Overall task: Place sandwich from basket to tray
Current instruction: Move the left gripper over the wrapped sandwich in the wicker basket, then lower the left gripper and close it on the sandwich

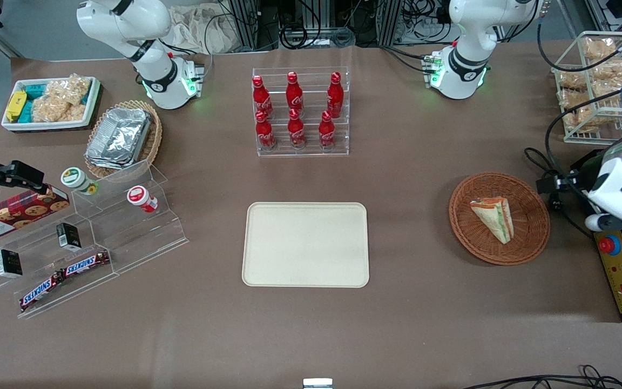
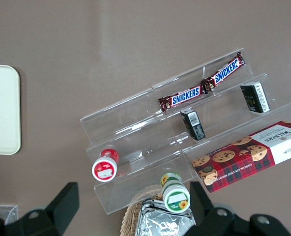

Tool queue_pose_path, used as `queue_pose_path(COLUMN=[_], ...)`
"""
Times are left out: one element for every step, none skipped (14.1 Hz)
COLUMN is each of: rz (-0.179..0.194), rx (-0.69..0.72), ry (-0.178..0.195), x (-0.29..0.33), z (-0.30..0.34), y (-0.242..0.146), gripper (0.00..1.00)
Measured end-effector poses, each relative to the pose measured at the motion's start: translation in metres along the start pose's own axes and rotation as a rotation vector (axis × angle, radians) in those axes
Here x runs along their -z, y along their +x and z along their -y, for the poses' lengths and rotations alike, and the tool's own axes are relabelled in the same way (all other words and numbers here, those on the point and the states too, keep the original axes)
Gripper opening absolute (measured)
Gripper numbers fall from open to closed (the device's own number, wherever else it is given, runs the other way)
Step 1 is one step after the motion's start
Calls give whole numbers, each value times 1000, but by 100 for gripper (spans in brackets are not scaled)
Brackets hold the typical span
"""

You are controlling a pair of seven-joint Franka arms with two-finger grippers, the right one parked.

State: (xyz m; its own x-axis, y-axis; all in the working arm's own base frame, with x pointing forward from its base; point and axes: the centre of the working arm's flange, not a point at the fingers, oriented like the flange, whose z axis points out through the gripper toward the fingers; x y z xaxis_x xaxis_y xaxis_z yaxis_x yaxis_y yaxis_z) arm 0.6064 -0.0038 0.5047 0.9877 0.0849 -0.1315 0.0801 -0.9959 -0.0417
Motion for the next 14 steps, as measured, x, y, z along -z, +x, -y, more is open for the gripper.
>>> queue_pose_path(rz=[9, 23, 30, 25, 11, -8, -28, -47, -62, -75, -84, -87, -88, -86], rx=[7, 15, 21, 38, 71, 115, 152, 180, 198, 207, 213, 218, 229, 243], ry=[0, -1, -4, -8, -10, -13, -18, -22, -26, -30, -33, -35, -38, -39], x=[-19, -39, -57, -75, -92, -108, -123, -138, -155, -172, -187, -201, -211, -218], z=[4, 8, 11, 12, 12, 11, 9, 6, 5, 5, 5, 6, 6, 7], y=[0, -1, -2, -3, -3, -3, -4, -6, -8, -11, -15, -17, -19, -20], gripper=[100, 100, 100, 100, 100, 100, 100, 100, 100, 100, 100, 100, 100, 100])
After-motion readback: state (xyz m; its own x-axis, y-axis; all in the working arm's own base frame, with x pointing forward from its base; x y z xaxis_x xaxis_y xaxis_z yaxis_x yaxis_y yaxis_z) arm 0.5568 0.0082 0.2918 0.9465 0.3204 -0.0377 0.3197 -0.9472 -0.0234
